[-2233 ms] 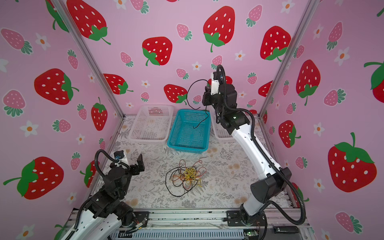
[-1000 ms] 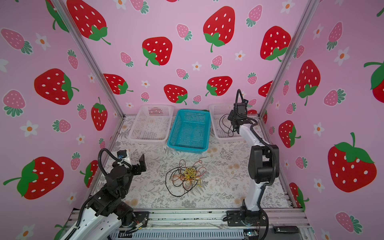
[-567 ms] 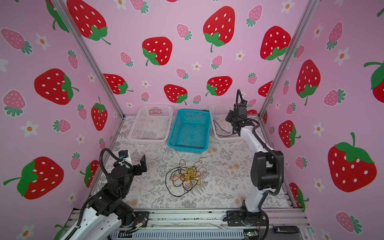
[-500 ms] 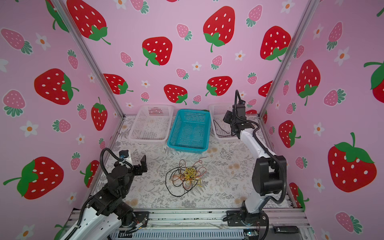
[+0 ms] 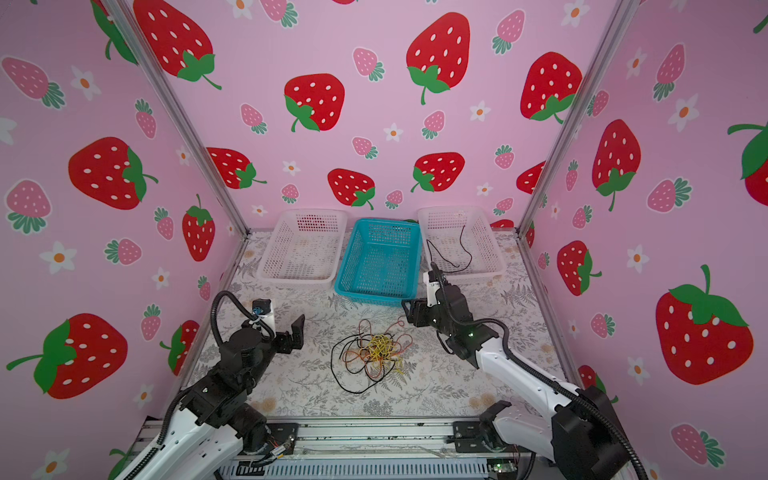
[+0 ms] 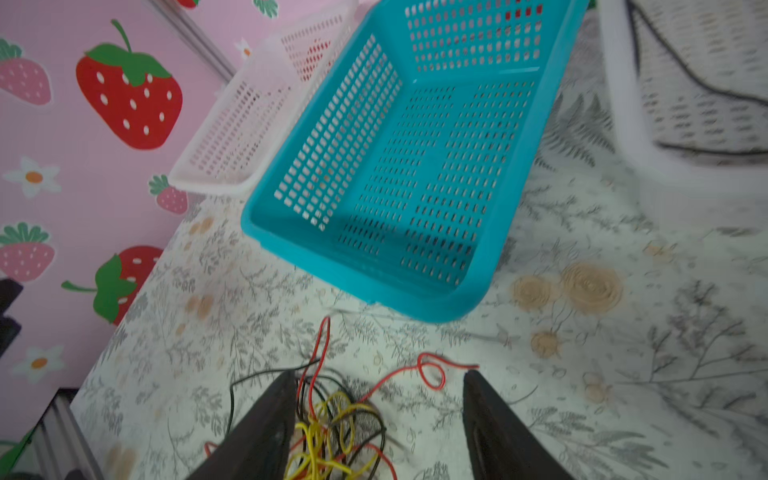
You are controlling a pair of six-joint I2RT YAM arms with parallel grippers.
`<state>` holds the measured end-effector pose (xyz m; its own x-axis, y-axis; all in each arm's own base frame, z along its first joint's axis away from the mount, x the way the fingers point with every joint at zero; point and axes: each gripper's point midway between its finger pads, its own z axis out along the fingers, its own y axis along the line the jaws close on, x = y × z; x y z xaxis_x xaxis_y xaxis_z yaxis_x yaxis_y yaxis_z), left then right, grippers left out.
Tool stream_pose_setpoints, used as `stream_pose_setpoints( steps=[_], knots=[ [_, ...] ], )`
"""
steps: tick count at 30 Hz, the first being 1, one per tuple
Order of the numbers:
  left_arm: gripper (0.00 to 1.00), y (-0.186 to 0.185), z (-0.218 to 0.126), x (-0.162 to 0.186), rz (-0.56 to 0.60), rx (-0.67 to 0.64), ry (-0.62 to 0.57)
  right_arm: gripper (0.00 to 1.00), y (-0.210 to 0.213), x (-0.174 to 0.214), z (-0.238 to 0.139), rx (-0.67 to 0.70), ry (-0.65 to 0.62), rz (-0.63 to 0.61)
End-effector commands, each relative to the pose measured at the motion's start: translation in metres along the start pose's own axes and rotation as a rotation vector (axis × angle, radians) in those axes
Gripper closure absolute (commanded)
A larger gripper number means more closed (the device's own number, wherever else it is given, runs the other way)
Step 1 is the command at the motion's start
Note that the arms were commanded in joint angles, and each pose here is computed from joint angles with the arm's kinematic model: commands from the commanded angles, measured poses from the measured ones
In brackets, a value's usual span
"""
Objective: Untangle the cables
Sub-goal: 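Move the right gripper back toward the wire tangle on the table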
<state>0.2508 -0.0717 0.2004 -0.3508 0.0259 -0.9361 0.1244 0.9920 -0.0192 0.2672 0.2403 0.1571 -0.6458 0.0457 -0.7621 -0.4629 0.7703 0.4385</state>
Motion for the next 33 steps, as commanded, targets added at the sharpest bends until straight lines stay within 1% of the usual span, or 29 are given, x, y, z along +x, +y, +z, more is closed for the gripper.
stream_pose_setpoints(
  steps=[1,4,7,9,15,16,17,22,24,26,28,31,33],
  knots=[
    [0.01,-0.015,-0.004,-0.018,-0.012,0.073,-0.001,0.35,0.01,0.023,-0.008,-0.075,-0.017,-0.036],
    [0.01,-0.019,-0.001,-0.014,-0.006,0.084,0.025,0.35,0.003,0.048,-0.016,-0.102,-0.02,-0.02],
    [0.01,-0.021,0.0,-0.012,0.001,0.094,0.034,0.35,0.008,0.065,-0.026,-0.178,-0.046,-0.012],
    [0.01,-0.021,0.001,-0.011,0.004,0.094,0.035,0.35,0.005,0.075,-0.029,-0.185,-0.043,-0.018],
    [0.01,-0.022,0.0,-0.008,0.008,0.1,0.031,0.35,-0.002,0.085,-0.025,-0.163,-0.029,-0.034],
    [0.01,-0.022,0.0,-0.008,0.009,0.102,0.031,0.36,0.0,0.082,-0.025,-0.176,-0.04,-0.036],
    [0.01,-0.023,0.0,-0.007,0.011,0.106,0.035,0.36,-0.002,0.089,-0.02,-0.172,-0.015,-0.033],
    [0.01,-0.028,-0.001,-0.006,0.018,0.128,0.039,0.39,0.006,0.09,-0.007,-0.207,0.0,-0.016],
    [0.01,-0.032,-0.002,-0.005,0.021,0.148,0.041,0.46,0.011,0.088,-0.003,-0.224,0.004,-0.021],
    [0.01,-0.036,-0.002,-0.005,0.019,0.168,0.039,0.62,0.017,0.084,-0.001,-0.229,-0.003,-0.033],
    [0.01,-0.039,-0.003,-0.006,0.018,0.185,0.037,0.72,0.02,0.077,-0.002,-0.218,-0.02,-0.047],
    [0.01,-0.043,-0.004,-0.013,-0.017,0.204,0.039,0.84,0.029,0.064,-0.006,-0.208,-0.046,-0.082],
    [0.01,-0.052,-0.009,-0.021,-0.042,0.244,0.046,0.9,0.037,0.053,-0.01,-0.212,-0.067,-0.107]
  ],
)
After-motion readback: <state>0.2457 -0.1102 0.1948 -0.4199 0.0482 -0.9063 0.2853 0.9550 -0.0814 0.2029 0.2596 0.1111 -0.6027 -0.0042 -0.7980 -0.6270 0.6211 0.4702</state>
